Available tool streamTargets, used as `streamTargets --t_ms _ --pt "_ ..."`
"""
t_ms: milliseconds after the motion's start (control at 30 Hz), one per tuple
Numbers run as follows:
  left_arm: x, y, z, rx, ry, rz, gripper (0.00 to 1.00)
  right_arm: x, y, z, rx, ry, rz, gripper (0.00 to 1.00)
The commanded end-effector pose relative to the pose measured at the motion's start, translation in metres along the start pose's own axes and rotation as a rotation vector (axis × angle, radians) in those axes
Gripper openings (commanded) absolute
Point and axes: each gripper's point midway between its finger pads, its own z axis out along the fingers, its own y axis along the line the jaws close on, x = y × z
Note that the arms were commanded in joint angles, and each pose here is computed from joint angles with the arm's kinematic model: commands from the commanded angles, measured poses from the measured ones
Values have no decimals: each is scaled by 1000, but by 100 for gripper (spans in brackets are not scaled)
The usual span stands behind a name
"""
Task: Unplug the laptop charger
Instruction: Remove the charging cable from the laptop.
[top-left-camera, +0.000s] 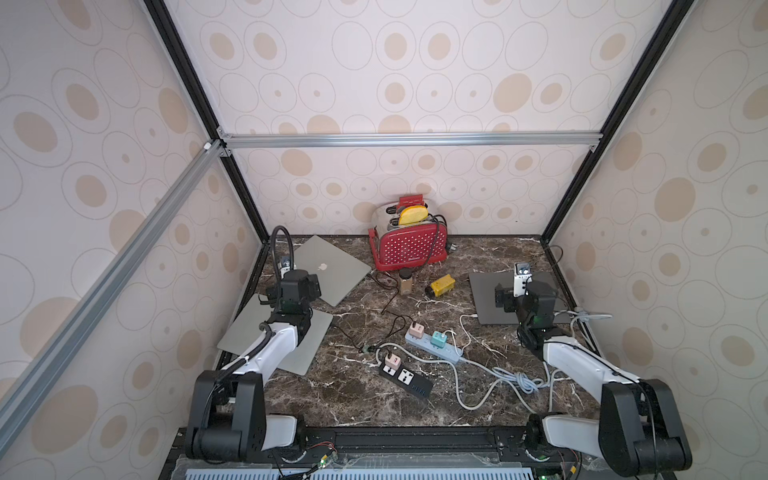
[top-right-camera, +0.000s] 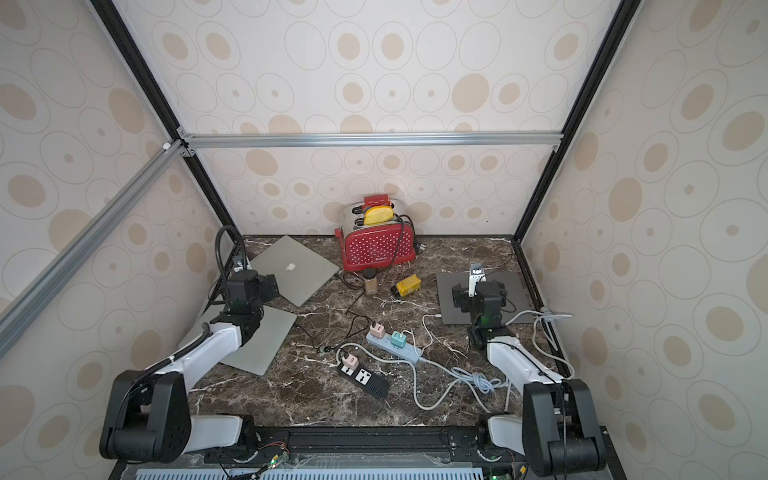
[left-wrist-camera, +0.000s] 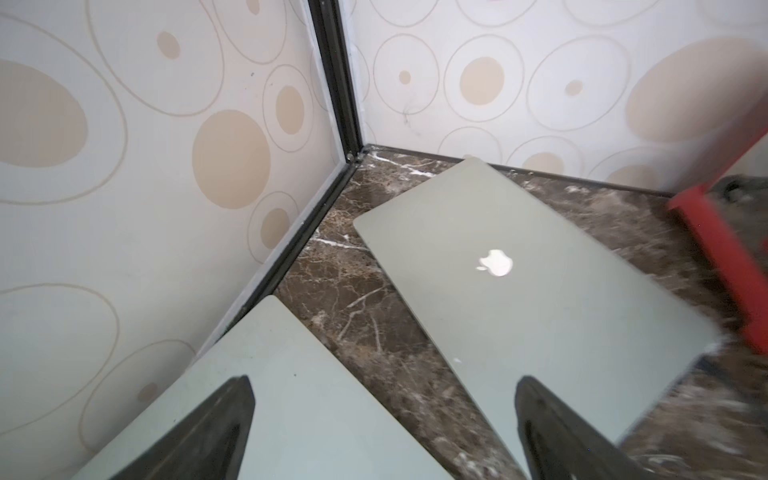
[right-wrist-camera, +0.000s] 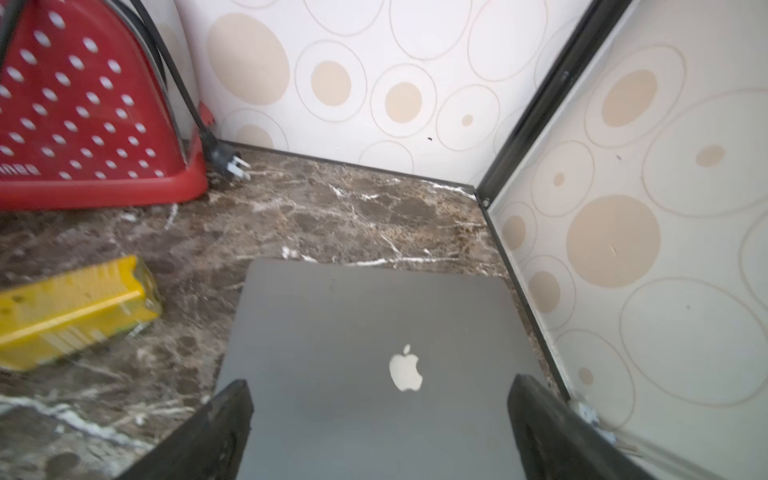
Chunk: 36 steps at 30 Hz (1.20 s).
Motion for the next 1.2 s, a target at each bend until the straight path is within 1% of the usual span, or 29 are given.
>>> streamTargets --t_ms 0,33,67,133,200,233,300,367,500,633,700,767,833,967,1067,1167 --pt "31 -23 -37 165 321 -59 99 4 51 -14 -183 205 -81 100" --pt "39 -30 -46 215 393 -51 99 -3 73 -18 -269 227 -104 100" --pt "49 -32 -50 227 453 -31 99 -10 89 -22 -338 246 -107 100" --pt "84 -25 -54 212 643 31 99 -23 134 -33 -539 282 -85 100" --pt "107 -23 -61 213 785 68 99 -37 176 -45 -697 279 -82 100" --pt "115 -25 -65 231 826 69 99 -42 197 -53 -763 273 -96 100" --pt "121 -23 -73 241 844 70 99 -51 231 -67 -878 266 -126 100" --pt "124 -10 -78 193 856 116 99 -54 262 -78 -981 274 -150 100" --pt "136 14 -81 121 945 190 99 -55 324 -104 -1148 290 -236 100" --pt "147 15 -80 115 979 193 99 -41 379 -122 -1239 354 -333 100" --pt "152 17 -78 104 989 202 99 -27 402 -125 -1265 399 -368 100" --pt "155 23 -78 84 1000 223 99 -13 415 -126 -1286 443 -386 99" --pt "156 29 -76 71 995 216 99 2 424 -129 -1305 464 -400 98" --pt "173 21 -72 114 1026 171 99 22 444 -131 -1345 483 -408 97" --pt "184 22 -66 105 1039 179 99 34 463 -125 -1328 505 -437 96" --pt "183 21 -63 109 1037 184 99 45 482 -121 -1330 514 -442 94"
